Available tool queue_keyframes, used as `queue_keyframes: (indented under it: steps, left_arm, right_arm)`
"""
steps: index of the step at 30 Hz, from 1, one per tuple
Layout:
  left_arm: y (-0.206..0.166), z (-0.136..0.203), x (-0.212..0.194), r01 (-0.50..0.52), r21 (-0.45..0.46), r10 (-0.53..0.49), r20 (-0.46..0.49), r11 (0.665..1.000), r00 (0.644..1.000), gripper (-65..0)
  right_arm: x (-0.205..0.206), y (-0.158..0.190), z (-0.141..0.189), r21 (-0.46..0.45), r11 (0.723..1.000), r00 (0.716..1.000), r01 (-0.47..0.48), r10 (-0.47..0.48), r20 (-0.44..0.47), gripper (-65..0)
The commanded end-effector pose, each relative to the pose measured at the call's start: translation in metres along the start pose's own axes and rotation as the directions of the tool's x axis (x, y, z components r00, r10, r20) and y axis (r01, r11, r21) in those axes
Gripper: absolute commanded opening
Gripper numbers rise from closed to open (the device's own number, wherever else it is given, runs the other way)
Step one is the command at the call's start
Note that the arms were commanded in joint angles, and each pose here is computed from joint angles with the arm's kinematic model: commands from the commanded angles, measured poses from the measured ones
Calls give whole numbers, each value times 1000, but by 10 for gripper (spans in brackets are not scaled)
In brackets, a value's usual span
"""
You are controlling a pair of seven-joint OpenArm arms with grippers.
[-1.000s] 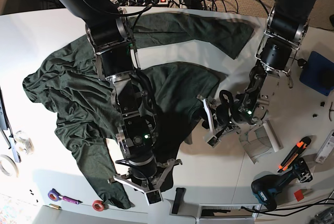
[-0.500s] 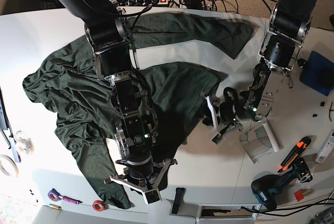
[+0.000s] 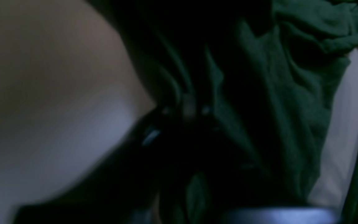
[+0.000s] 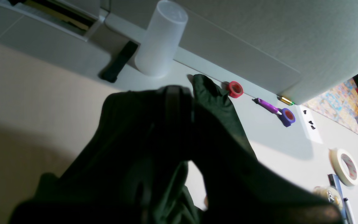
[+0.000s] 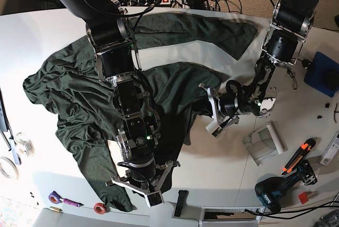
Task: Layout the t-shirt on the table in an organized manner, then fold the t-shirt properly
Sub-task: 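Pull the hem apart with both grippers, left gripper moving away from the right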
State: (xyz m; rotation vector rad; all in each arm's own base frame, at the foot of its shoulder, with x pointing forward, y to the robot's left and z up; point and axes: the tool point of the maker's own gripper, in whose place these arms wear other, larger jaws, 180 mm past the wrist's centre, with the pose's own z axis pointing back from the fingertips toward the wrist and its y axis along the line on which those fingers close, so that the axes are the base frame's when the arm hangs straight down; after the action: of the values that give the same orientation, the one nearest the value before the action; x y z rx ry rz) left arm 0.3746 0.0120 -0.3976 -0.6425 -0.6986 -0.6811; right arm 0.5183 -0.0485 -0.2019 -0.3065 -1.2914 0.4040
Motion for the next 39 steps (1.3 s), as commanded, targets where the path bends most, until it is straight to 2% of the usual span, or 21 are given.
queue_keyframes:
  steps: [1, 4, 7, 11, 17, 21, 26, 30, 32, 34, 39]
  left_arm:
    - [6, 3, 0, 29, 18, -28, -29, 999, 999, -650]
    - [9, 3, 10, 27, 33, -27, 17, 999, 999, -650]
    - [21, 6, 28, 21, 87, -27, 70, 996, 997, -650]
    - [33, 13, 55, 52, 128, -64, 96, 990, 993, -650]
    - [37, 18, 76, 82, 136, -98, 116, 987, 988, -650]
    - [34, 20, 74, 103, 115, -116, 113, 988, 987, -650]
    - [52, 35, 72, 105, 158, -124, 114, 982, 986, -650]
    - [69, 46, 75, 75, 222, -108, 143, 972, 984, -650]
    - [70, 47, 78, 68, 233, -107, 161, 970, 981, -650]
    - [70, 47, 85, 75, 236, -120, 185, 969, 975, -650]
    - [79, 53, 109, 127, 295, -187, 185, 947, 965, -650]
  right_arm:
    - [27, -13, 1, -37, 999, 998, 7, -5, 64, -650]
    - [27, -14, 1, -37, 999, 998, 8, -5, 61, -650]
    - [34, -15, 2, -34, 999, 997, 18, -15, 75, -650]
    - [49, -19, 14, -20, 999, 995, 39, -37, 96, -650]
    - [59, -20, 31, 20, 999, 997, 39, -40, 67, -650]
    - [56, -19, 34, 36, 999, 999, -9, 7, 35, -650]
    - [44, -46, 34, -54, 994, 995, -99, 99, -4, -650]
    - [29, -64, 31, -60, 997, 999, -47, 45, -30, -650]
    - [26, -64, 30, -24, 1000, 999, 6, -7, -33, -650]
    - [24, -54, 30, 54, 998, 998, 45, -43, -39, -650]
    - [22, -16, 36, 260, 963, 997, 66, -56, -46, -650]
